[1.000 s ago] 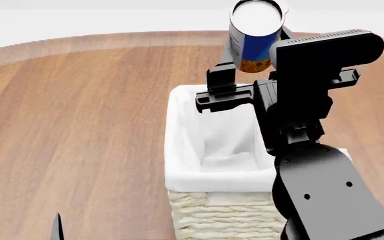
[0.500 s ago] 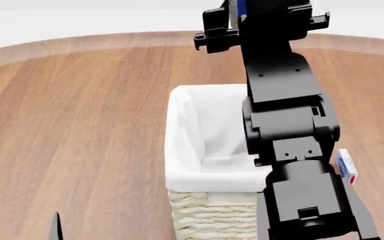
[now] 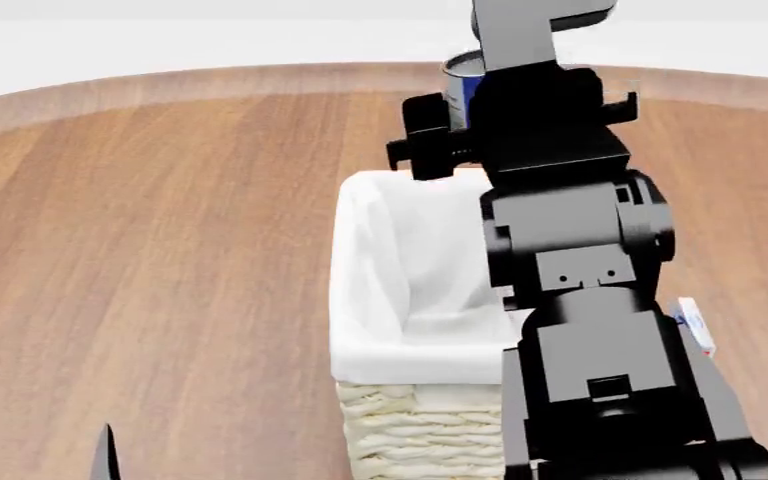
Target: Pick up the alphabet soup and put it in the basket.
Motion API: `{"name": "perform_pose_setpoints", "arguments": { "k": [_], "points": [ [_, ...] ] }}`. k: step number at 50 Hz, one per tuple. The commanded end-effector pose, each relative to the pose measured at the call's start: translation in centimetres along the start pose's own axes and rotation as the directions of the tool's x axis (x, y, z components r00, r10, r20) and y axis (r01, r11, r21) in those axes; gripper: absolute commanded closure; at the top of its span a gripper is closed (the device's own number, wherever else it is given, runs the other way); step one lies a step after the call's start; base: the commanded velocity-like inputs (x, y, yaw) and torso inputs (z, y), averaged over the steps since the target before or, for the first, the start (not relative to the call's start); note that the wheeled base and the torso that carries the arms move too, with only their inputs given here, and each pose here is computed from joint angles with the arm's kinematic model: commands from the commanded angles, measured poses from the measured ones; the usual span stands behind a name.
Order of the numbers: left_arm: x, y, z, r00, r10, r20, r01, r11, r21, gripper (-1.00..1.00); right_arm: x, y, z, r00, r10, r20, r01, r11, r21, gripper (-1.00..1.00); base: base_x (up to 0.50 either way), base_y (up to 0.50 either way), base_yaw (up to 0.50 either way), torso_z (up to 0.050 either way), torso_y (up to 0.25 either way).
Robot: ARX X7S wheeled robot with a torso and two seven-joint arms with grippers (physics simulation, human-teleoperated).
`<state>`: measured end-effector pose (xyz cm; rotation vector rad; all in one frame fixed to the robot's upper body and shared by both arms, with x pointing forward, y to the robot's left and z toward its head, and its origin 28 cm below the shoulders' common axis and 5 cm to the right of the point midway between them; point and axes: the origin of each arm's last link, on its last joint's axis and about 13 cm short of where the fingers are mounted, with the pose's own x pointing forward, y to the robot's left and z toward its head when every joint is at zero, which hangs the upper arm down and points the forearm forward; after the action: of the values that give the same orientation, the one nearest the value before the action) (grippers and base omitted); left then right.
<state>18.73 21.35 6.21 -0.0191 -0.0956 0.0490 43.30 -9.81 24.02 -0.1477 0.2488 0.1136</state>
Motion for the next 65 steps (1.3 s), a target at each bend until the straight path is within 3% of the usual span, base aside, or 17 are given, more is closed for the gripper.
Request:
{"name": "perform_pose_setpoints", "arguments": {
  "k": [1,14,15,41,65],
  "points": [
    [0.0,0.2,0.0,1.0,0.005,-0.001,-0.005,1.0,-0.005,-1.0,-0.4,0.3,-0.4,0.986,0.127,-0.107,-0.12,0.99,0.071,1.0,0.0,0.0,0.0,0.0,0.0],
    [0.0,0.1,-0.1,1.0,0.001,-0.002,-0.001,1.0,-0.003,-1.0,-0.4,0.3,-1.4,0.979,0.139,-0.15,-0.125,0.987,0.099,1.0,0.0,0.0,0.0,0.0,0.001],
    [0.1,0.1,-0.3,1.0,0.005,-0.003,-0.005,1.0,-0.003,-1.0,-0.2,0.6,-2.8,0.971,0.148,-0.187,-0.128,0.985,0.114,1.0,0.0,0.0,0.0,0.0,0.0],
    [0.2,0.1,-0.5,1.0,0.009,-0.005,-0.009,1.0,0.0,-1.0,0.1,1.1,-7.7,0.949,0.169,-0.268,-0.131,0.979,0.155,1.0,0.0,0.0,0.0,0.0,0.001],
    [0.1,0.1,-0.5,1.0,0.009,-0.006,-0.009,1.0,-0.001,-1.0,0.0,1.4,-9.2,0.938,0.181,-0.297,-0.136,0.977,0.167,1.0,0.0,0.0,0.0,0.0,0.0]
  ]
}}
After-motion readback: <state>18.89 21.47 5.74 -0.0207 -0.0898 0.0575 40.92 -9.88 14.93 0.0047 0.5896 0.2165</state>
